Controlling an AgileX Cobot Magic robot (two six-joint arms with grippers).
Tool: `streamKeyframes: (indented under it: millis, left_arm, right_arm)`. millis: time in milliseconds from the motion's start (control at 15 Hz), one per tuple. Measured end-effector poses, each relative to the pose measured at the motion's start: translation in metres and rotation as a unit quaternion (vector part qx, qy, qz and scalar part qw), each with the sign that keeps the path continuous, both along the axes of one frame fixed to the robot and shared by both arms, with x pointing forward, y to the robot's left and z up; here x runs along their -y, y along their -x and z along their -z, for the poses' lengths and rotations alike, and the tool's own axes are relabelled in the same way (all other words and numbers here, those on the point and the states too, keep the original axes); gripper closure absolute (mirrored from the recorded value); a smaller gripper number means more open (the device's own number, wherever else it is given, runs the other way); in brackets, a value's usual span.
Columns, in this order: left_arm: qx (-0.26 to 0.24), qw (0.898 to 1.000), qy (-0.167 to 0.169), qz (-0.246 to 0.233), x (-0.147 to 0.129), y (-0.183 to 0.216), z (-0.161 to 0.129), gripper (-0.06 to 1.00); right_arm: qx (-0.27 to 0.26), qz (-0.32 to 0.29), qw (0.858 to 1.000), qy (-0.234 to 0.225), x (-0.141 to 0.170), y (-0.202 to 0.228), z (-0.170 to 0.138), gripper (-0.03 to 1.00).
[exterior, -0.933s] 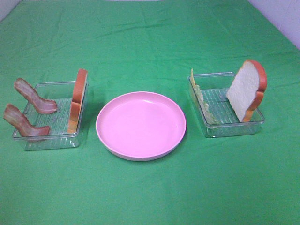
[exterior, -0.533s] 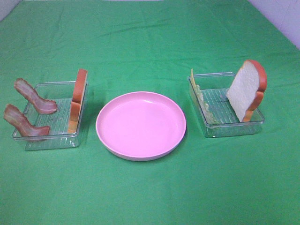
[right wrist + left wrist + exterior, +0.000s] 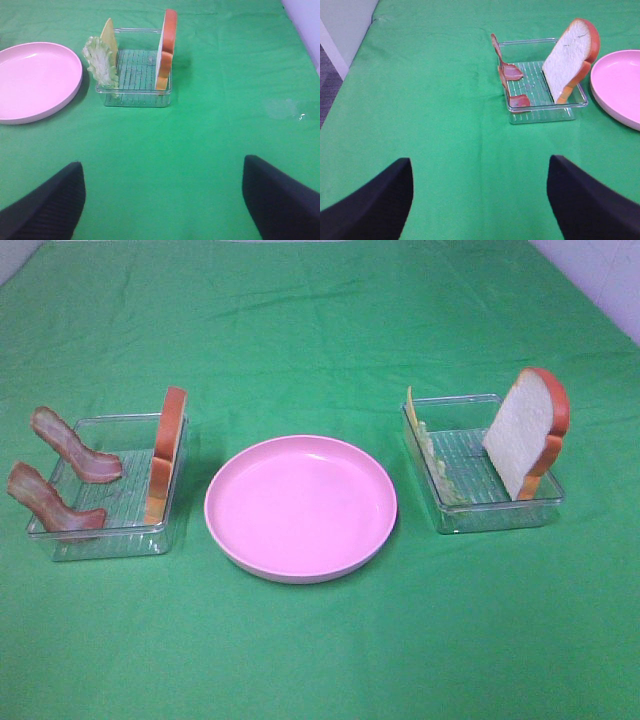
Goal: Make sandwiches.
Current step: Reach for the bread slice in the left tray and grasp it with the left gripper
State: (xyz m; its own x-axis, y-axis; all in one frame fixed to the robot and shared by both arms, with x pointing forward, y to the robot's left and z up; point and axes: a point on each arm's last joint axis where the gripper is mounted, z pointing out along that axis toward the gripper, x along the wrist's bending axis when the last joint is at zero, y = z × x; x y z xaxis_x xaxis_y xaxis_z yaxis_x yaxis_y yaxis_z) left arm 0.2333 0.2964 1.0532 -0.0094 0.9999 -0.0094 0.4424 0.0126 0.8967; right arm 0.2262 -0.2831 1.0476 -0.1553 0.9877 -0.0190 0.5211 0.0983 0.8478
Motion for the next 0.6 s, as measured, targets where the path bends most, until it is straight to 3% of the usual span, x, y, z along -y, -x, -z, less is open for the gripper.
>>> streamKeyframes:
  millis: [600]
  left_arm:
    - [0.0, 1.0, 0.0, 0.0, 0.0, 0.0, 0.0, 0.23]
  right_arm:
    - [0.0, 0.0, 1.0, 0.0, 0.0, 0.0, 0.0, 0.16]
